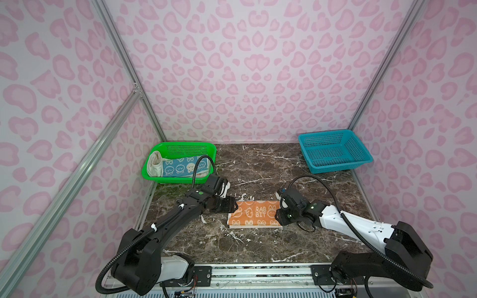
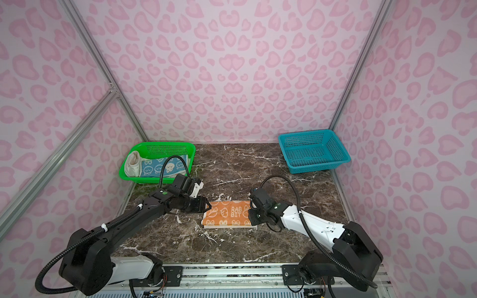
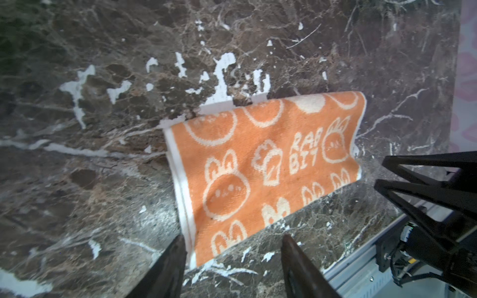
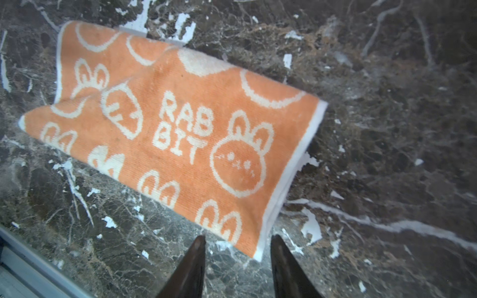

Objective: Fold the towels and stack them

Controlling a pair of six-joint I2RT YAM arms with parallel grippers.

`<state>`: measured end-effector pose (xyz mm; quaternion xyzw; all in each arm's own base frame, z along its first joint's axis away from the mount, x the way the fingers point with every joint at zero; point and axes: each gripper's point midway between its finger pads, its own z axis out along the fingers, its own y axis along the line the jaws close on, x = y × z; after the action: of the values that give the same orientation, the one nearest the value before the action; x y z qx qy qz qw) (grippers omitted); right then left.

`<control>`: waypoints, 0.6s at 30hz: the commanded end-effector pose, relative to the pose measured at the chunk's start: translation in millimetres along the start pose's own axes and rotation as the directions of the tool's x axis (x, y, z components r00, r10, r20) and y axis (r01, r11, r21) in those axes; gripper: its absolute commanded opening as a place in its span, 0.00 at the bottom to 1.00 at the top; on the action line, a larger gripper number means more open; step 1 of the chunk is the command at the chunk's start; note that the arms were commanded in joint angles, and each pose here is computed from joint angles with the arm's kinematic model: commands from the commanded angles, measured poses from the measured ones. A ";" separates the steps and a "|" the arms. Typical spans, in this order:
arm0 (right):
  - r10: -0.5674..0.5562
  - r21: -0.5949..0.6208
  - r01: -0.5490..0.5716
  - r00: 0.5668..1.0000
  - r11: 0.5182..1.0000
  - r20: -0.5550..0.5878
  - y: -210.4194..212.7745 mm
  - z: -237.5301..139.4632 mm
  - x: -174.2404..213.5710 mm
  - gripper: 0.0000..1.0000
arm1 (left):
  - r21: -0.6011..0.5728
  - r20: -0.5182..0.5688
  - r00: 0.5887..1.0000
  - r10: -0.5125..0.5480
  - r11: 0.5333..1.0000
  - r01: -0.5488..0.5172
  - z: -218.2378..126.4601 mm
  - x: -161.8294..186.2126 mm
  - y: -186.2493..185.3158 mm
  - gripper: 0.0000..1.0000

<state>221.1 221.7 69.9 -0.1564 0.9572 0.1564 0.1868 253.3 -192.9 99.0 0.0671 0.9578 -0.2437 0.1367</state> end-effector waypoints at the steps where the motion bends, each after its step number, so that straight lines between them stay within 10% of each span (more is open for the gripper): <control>1: 0.013 -0.056 -0.012 1.000 0.998 0.003 14.8 9.5 -4.8 0.43 | 0.061 -0.032 0.999 -0.017 0.998 0.019 12.9 -0.9 -13.0 0.57; 18: 0.134 0.149 -0.111 0.980 0.983 -0.150 -21.4 51.4 33.3 0.40 | -0.181 -0.149 0.979 -0.137 0.977 0.109 63.4 41.6 52.4 0.28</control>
<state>222.4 233.3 19.6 -0.1095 0.9759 0.1350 0.1322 239.1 -191.4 19.9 0.0262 0.9775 -0.2043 0.0448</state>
